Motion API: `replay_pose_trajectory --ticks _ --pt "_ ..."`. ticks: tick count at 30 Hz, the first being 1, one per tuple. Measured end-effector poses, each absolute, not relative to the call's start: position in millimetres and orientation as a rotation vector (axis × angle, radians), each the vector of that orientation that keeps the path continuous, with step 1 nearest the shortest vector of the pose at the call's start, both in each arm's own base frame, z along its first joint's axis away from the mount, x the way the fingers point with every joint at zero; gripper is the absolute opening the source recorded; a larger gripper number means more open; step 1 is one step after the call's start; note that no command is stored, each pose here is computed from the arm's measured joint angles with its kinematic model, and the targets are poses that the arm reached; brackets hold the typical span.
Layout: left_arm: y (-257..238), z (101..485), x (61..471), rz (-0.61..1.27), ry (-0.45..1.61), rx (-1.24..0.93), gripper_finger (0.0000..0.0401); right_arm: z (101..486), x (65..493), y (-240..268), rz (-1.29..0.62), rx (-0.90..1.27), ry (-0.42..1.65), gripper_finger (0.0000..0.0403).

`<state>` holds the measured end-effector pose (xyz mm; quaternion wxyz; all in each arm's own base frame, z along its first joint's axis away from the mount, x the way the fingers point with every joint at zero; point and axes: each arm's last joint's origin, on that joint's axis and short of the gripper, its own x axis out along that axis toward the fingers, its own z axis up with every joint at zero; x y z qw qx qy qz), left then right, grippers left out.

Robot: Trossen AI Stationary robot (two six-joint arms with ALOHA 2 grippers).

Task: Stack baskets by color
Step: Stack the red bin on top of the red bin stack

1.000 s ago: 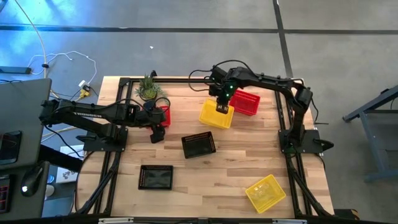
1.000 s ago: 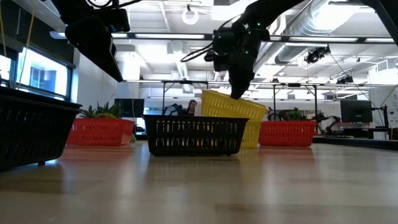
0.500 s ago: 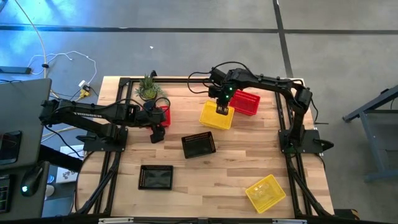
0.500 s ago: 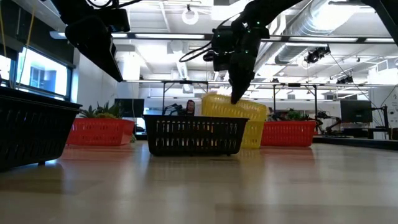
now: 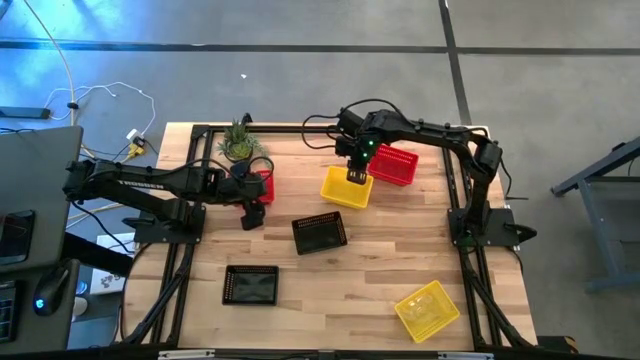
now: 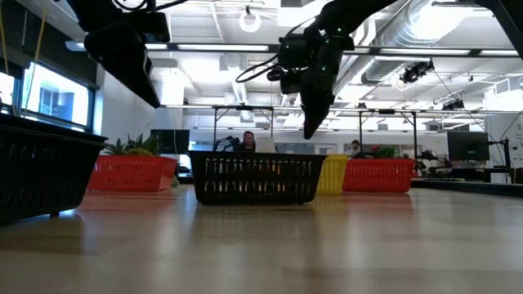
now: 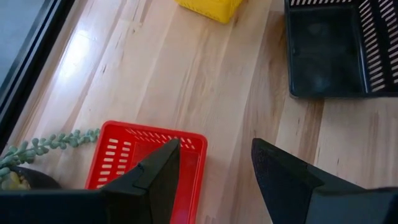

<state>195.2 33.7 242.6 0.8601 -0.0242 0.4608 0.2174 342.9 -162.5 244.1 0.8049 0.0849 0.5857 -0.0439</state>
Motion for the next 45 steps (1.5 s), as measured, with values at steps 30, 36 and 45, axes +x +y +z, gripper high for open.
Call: replay_pose_trajectory --ticks 30,36,45 --pt "47 189 204 0.5 1.413 -0.082 0.0186 303 321 -100 -0.161 0.121 1.23 0.0083" --pt "47 179 203 0.506 1.522 -0.085 0.0186 303 321 -100 -0.168 0.113 1.232 0.0083" --pt "47 166 203 0.467 1.641 -0.115 0.018 303 321 -100 -0.168 0.112 1.234 0.0083"
